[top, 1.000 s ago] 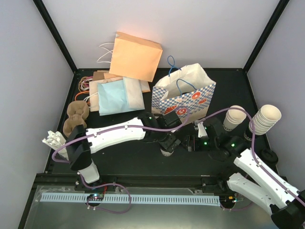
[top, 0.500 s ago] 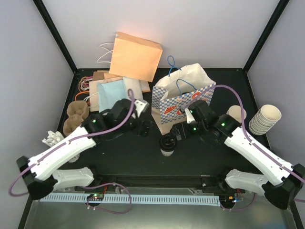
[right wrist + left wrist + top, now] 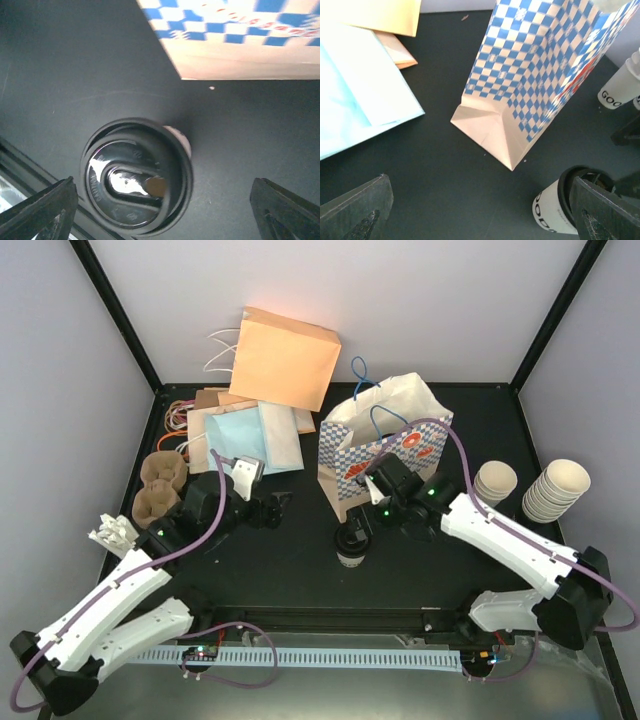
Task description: Pack the takeout coffee
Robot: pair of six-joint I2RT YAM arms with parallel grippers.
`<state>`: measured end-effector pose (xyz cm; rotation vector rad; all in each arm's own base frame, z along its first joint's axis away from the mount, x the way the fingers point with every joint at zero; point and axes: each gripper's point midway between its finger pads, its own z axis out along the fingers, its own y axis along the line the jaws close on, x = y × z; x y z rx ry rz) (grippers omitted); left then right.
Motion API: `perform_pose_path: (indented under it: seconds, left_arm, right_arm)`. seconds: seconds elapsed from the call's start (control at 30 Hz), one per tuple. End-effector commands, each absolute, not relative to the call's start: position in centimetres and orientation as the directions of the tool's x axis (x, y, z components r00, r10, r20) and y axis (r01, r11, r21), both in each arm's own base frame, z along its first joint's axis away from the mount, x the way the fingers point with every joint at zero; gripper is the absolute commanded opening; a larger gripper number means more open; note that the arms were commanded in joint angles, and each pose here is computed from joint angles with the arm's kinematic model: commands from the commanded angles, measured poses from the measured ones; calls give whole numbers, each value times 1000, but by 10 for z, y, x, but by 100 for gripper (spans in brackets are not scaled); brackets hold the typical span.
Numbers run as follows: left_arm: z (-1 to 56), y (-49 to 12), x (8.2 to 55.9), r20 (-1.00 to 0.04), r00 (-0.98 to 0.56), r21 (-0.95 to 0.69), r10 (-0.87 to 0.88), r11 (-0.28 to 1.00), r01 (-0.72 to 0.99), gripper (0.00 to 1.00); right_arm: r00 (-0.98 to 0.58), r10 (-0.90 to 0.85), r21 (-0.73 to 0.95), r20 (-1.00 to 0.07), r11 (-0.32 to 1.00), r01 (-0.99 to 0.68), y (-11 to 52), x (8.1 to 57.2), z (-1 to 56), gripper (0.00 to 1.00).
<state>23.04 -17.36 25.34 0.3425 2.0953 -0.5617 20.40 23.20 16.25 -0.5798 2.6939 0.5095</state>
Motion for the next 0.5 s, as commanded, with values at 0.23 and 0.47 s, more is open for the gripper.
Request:
perform_pose_path:
  seconds: [0.23, 0.47]
  left_arm:
    - [261, -168, 242, -886, -461, -263, -43, 866, 425, 99]
    - [259, -168, 243, -884, -467, -244, -19, 871, 427, 99]
  right_arm:
    - [-800, -470, 91, -372, 839, -536, 251, 186, 157, 98]
    - [-788, -504, 59, -353, 829, -556, 262, 184, 151, 92]
